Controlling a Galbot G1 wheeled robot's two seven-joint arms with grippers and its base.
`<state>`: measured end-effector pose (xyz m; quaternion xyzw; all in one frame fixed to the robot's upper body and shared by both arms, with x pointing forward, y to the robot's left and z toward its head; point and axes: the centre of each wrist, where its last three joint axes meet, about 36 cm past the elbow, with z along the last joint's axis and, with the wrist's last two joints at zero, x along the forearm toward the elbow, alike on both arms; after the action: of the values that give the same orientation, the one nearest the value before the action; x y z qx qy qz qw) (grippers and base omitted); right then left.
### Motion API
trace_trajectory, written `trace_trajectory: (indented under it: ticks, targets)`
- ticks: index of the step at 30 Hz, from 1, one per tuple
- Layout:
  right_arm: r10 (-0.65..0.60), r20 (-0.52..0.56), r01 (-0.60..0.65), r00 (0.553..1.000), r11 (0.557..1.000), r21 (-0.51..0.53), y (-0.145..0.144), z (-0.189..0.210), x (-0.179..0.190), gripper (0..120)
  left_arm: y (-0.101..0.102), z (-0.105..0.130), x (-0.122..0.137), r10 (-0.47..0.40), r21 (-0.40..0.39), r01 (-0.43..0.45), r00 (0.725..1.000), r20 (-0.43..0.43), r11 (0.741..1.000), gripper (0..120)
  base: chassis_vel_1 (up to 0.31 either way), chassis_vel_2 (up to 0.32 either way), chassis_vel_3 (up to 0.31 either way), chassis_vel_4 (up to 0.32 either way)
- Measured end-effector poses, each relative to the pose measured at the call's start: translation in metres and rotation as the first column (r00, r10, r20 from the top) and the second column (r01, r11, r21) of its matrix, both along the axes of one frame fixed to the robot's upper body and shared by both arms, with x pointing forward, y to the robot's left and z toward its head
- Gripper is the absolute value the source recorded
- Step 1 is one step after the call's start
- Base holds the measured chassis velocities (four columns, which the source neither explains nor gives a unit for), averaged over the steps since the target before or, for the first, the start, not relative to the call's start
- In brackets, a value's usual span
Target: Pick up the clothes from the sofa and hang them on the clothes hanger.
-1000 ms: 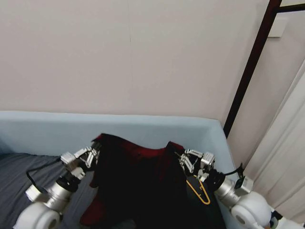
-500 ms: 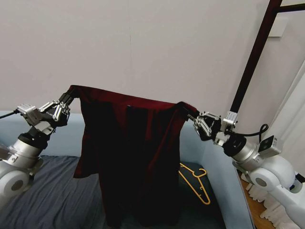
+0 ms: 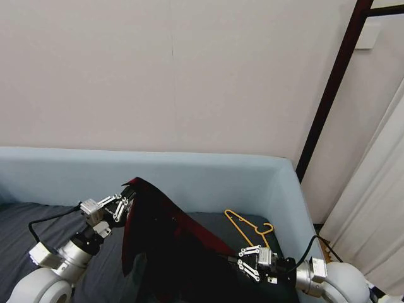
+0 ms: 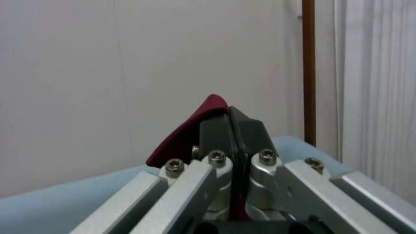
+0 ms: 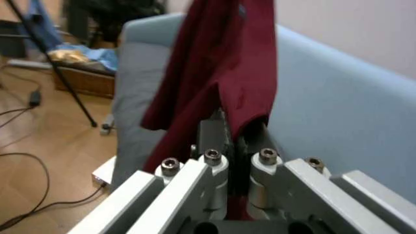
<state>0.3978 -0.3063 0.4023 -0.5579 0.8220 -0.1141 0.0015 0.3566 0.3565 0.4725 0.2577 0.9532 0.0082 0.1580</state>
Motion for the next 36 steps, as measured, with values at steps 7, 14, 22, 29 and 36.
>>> trace_trajectory:
  ticks: [7,14,22,29,36]
  targets:
    - [-0.13,-0.257,0.138,0.958,0.99,0.014,0.002,-0.037,-0.041,29,0.003,-0.007,0.002,0.021,0.023,-0.02,1.0,-0.021,1.0,0,0.0,0.0,0.0,0.0]
    - [-0.31,-0.286,0.294,0.907,0.951,-0.1,0.003,-0.054,-0.048,49,0.004,-0.007,0.003,0.024,0.026,-0.023,0.999,-0.024,0.999,0,0.0,0.0,0.0,0.0]
    - [-0.782,-0.249,0.749,0.572,0.621,-0.229,0.043,-0.076,0.012,81,0.004,-0.006,0.003,0.02,0.024,-0.019,0.999,-0.029,1.0,0,0.0,0.0,0.0,0.0]
    - [-0.823,-0.308,0.784,0.477,0.557,-0.274,0.052,-0.097,0.083,99,0.003,-0.005,0.001,0.036,0.015,-0.036,0.999,-0.03,0.999,0,0.0,0.0,0.0,0.0]
    - [-0.872,-0.332,0.779,0.359,0.476,-0.408,0.054,-0.104,0.135,100,0.0,0.002,-0.003,0.036,0.008,-0.036,0.999,-0.019,0.999,0,0.0,0.0,0.0,0.0]
